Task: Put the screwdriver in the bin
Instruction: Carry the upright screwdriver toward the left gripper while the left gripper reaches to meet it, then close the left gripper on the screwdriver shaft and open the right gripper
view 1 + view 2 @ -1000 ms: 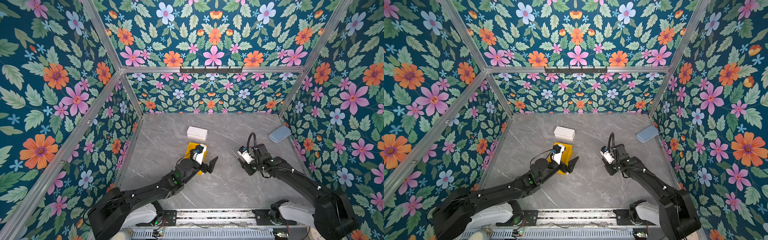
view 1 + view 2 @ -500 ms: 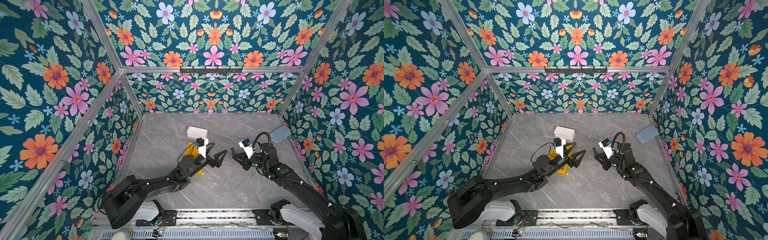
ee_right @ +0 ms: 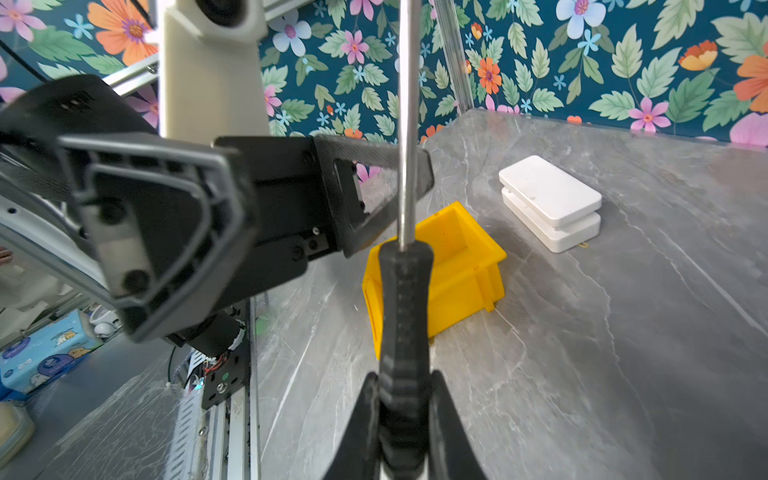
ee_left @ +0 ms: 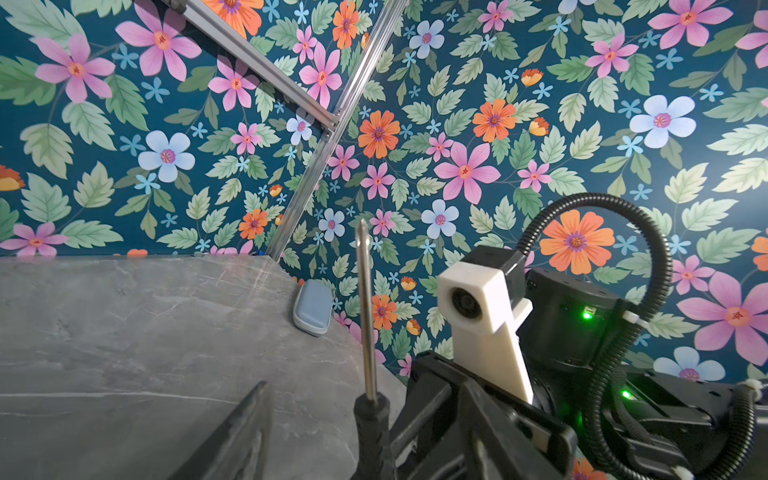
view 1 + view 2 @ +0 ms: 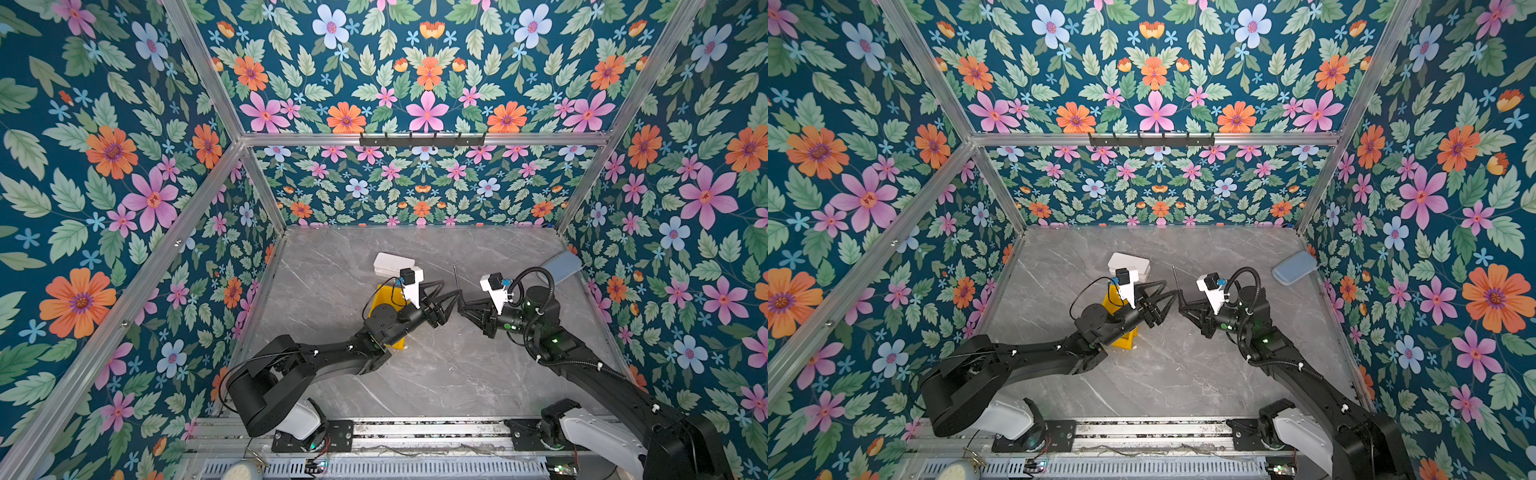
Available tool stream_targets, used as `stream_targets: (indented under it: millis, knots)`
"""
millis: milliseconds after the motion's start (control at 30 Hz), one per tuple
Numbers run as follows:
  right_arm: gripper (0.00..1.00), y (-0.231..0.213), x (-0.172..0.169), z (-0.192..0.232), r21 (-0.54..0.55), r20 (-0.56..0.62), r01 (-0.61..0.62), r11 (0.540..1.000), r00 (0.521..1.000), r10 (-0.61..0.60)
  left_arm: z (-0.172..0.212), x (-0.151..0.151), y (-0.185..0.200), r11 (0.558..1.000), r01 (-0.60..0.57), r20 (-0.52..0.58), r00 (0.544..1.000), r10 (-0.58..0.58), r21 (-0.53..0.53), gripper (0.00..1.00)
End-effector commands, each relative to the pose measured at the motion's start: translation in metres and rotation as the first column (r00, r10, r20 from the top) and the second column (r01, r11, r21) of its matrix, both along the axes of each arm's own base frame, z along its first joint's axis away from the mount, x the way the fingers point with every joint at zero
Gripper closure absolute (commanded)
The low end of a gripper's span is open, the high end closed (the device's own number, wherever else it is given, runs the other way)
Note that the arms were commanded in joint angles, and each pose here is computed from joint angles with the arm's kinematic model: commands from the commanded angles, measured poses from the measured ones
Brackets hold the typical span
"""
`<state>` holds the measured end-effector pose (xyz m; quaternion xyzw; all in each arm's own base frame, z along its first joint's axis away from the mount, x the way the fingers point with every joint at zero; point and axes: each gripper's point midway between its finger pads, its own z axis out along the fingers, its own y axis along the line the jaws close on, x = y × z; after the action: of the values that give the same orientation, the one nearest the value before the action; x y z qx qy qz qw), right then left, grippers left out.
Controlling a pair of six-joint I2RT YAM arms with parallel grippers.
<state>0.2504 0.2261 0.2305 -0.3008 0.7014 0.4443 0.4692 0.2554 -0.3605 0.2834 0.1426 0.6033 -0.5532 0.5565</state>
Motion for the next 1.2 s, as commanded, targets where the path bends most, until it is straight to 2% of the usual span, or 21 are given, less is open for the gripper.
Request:
stream_targets:
  millis: [0,300,433,533,600,700,967,1100,1167]
  knots:
    - [1.00,0.004,-0.002,0.019,0.040,0.053,-0.038,0.998,0.998,0.036,0.012,-0.006,-0.004,0.998,0.048,0.023,0.999,-0.048,-0.041,0.40]
    - [1.00,0.008,-0.002,0.027,0.052,0.076,-0.069,0.996,0.995,0.065,0.007,-0.009,-0.008,0.996,0.076,0.022,0.997,-0.075,-0.038,0.68]
    - [1.00,0.008,-0.003,0.024,0.049,0.070,-0.075,0.996,0.995,0.071,0.008,-0.010,-0.010,0.996,0.087,0.031,0.996,-0.085,-0.037,0.72]
    - [1.00,0.009,-0.004,0.022,0.042,0.062,-0.080,0.996,0.995,0.078,0.011,-0.014,-0.012,0.993,0.112,0.049,0.993,-0.110,-0.036,0.65]
    - [1.00,0.008,-0.005,0.021,0.038,0.063,-0.083,0.996,0.995,0.080,0.011,-0.015,-0.014,0.992,0.123,0.054,0.991,-0.122,-0.034,0.64]
    - [1.00,0.008,-0.005,0.019,0.028,0.064,-0.083,0.996,0.995,0.081,0.012,-0.016,-0.015,0.991,0.131,0.058,0.990,-0.129,-0.034,0.70]
    - [1.00,0.009,-0.004,0.017,0.022,0.060,-0.084,0.996,0.995,0.083,0.014,-0.020,-0.021,0.986,0.167,0.073,0.984,-0.165,-0.024,0.79]
    - [1.00,0.008,-0.004,0.017,0.023,0.063,-0.081,0.996,0.995,0.079,0.014,-0.020,-0.022,0.985,0.174,0.071,0.983,-0.172,-0.021,0.98]
    - [1.00,0.008,-0.004,0.017,0.023,0.066,-0.079,0.997,0.995,0.077,0.014,-0.020,-0.020,0.985,0.170,0.070,0.983,-0.168,-0.021,1.00]
